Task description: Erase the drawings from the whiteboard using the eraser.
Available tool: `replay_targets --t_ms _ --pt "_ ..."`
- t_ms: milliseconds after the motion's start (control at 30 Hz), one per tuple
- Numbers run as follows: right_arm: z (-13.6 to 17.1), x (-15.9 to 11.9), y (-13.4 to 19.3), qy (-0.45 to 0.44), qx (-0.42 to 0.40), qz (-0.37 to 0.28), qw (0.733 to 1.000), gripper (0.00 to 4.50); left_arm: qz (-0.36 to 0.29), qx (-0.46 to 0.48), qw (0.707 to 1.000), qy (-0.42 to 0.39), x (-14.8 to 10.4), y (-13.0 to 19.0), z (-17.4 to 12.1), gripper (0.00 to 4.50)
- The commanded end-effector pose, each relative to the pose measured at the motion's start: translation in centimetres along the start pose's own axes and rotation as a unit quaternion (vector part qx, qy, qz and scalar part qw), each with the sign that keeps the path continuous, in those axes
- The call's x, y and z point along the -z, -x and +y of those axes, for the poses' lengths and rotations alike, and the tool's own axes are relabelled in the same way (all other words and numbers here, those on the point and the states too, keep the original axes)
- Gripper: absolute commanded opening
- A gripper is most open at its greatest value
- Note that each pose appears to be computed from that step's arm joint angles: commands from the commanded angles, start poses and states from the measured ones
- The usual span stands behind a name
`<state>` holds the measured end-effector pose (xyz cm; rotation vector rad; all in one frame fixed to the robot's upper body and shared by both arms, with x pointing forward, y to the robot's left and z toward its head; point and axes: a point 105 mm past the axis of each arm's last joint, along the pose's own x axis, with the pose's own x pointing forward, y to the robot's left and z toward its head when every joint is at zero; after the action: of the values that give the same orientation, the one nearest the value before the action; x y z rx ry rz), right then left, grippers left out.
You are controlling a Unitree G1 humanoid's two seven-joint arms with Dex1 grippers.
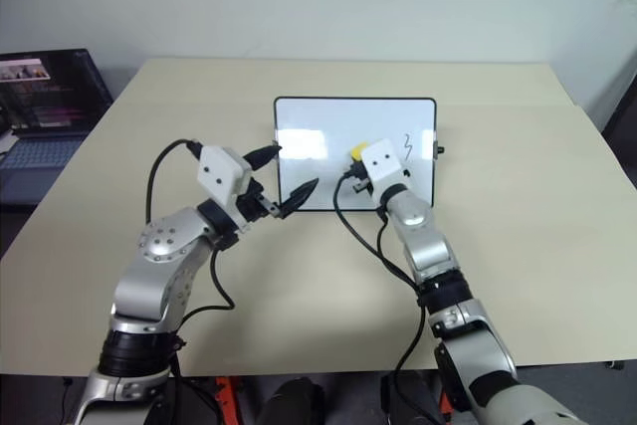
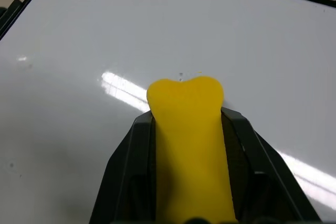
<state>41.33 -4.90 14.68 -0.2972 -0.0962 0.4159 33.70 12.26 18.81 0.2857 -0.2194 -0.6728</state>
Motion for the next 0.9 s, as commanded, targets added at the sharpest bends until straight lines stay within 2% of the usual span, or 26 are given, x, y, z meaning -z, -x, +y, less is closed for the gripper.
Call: replay_targets --t_ms 33,467,667,900 --pt "-0.6 1.5 0.7 0.002 0.008 0.034 0.999 1.3 -0.026 0.001 1.0 -0.013 -1.5 -0.2 0.1 4.5" --pt "-1.8 2.7 2.2 0.002 0.019 0.06 0.998 1.3 -0.027 0.009 1.0 -0.009 -1.4 -0.5 -0.2 4.5" --pt "-1.8 1.2 2.6 -0.019 0.014 0.03 0.999 1.3 -0.026 0.011 1.0 -0.006 -1.2 -0.4 -0.4 4.5" --pt "-2.0 1.1 3.5 -0.034 0.009 0.027 0.999 1.3 -0.019 0.016 1.0 0.013 -0.4 -0.3 -1.5 4.5"
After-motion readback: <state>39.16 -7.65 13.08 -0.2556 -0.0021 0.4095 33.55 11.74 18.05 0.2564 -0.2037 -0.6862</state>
